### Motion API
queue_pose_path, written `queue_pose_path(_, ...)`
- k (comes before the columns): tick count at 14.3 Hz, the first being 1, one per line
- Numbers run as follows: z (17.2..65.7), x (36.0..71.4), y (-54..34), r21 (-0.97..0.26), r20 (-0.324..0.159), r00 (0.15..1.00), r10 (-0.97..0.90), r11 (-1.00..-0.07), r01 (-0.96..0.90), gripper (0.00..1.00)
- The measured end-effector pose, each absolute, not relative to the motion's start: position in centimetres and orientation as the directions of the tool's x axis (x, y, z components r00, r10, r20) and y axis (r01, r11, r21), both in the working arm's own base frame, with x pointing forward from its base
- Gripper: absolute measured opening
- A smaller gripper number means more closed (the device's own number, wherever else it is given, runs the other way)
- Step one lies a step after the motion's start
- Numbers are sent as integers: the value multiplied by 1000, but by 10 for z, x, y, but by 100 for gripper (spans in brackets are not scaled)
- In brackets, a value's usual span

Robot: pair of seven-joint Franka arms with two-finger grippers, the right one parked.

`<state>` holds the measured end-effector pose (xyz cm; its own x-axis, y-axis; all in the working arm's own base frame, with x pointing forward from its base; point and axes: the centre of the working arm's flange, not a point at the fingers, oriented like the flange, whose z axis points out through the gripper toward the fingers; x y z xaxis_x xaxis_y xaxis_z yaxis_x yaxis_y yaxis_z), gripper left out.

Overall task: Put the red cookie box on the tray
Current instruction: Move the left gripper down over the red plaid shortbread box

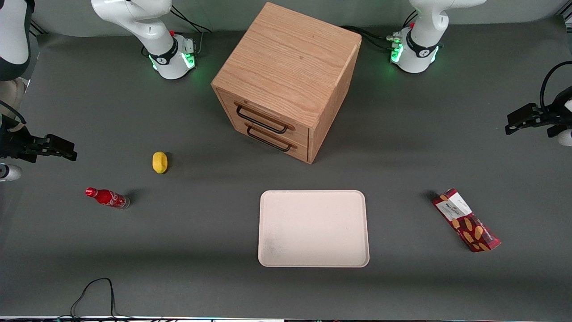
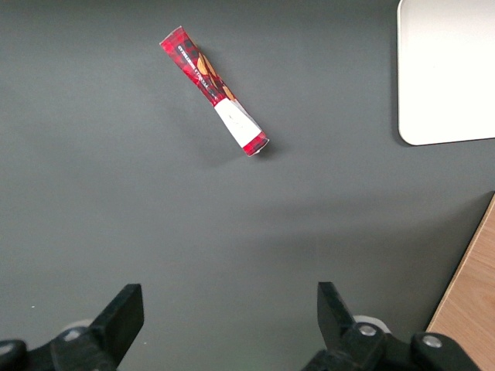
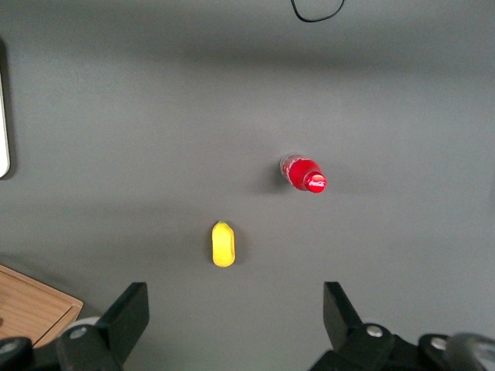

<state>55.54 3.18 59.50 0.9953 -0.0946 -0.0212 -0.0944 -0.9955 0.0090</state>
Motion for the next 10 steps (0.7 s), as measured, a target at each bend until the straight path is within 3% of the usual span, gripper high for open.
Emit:
queue_pose_path(6,580,561,33,5,3,995,-96,-995,-96,100)
queue_pose_path(10,535,583,35,-6,72,995,-72,-997,-72,100)
